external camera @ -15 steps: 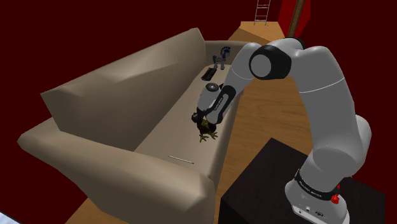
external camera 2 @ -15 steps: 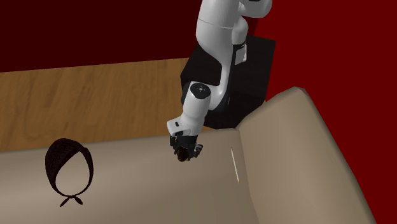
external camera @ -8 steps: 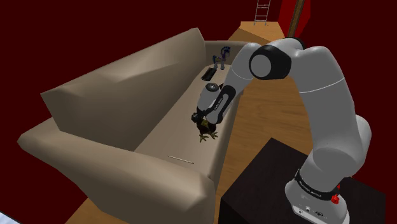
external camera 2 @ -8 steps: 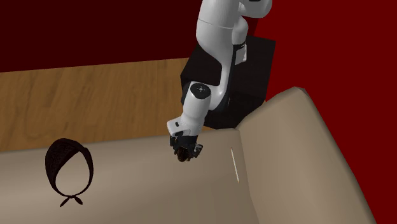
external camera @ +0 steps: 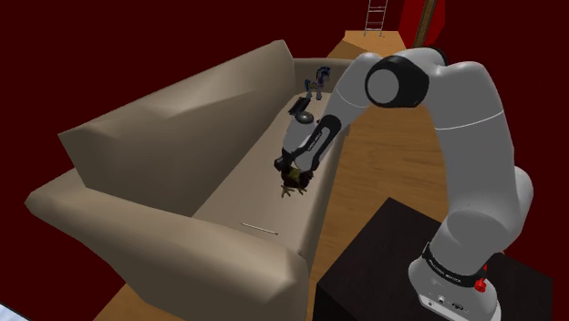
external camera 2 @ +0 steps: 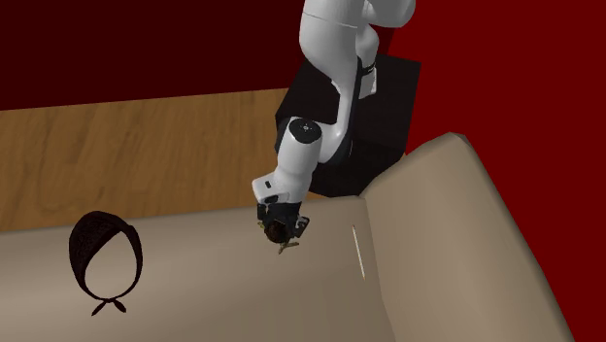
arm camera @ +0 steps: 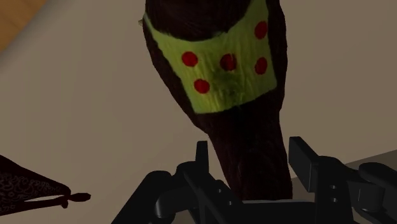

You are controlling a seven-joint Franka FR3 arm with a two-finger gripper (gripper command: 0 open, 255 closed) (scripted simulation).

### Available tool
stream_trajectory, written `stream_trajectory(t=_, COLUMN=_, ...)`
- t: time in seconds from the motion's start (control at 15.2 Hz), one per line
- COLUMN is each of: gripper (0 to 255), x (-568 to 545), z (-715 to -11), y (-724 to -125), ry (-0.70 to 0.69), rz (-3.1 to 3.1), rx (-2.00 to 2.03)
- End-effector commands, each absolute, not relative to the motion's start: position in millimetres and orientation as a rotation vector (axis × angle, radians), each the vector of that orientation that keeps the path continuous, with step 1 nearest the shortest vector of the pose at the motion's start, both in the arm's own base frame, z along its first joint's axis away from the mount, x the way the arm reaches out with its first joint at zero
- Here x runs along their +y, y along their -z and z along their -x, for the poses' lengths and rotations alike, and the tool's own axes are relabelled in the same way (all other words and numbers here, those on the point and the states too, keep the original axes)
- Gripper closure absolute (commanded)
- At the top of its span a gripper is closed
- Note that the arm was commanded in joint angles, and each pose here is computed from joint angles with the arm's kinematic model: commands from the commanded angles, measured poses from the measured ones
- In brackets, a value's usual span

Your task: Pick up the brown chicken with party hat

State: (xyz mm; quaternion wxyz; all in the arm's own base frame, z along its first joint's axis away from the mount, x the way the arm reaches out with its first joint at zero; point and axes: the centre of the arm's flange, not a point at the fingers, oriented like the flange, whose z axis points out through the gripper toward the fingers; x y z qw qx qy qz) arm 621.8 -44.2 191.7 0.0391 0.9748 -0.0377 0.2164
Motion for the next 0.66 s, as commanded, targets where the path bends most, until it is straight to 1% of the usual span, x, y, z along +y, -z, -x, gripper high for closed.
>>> stream_trajectory(t=0.0, gripper=255, x=-43.3, z=-620.9, y=-204.2, ry=-0.666, rz=-2.988, rx=-0.115)
stream_trajectory(t=0.46, gripper=255, x=-43.3, z=-620.9, y=-241.2, ry=-0.666, rz=-2.988, rx=-0.115)
stream_trajectory(t=0.59, gripper=255, x=-43.3, z=-620.9, y=-242.0, ry=-0.665, rz=-2.988, rx=-0.115)
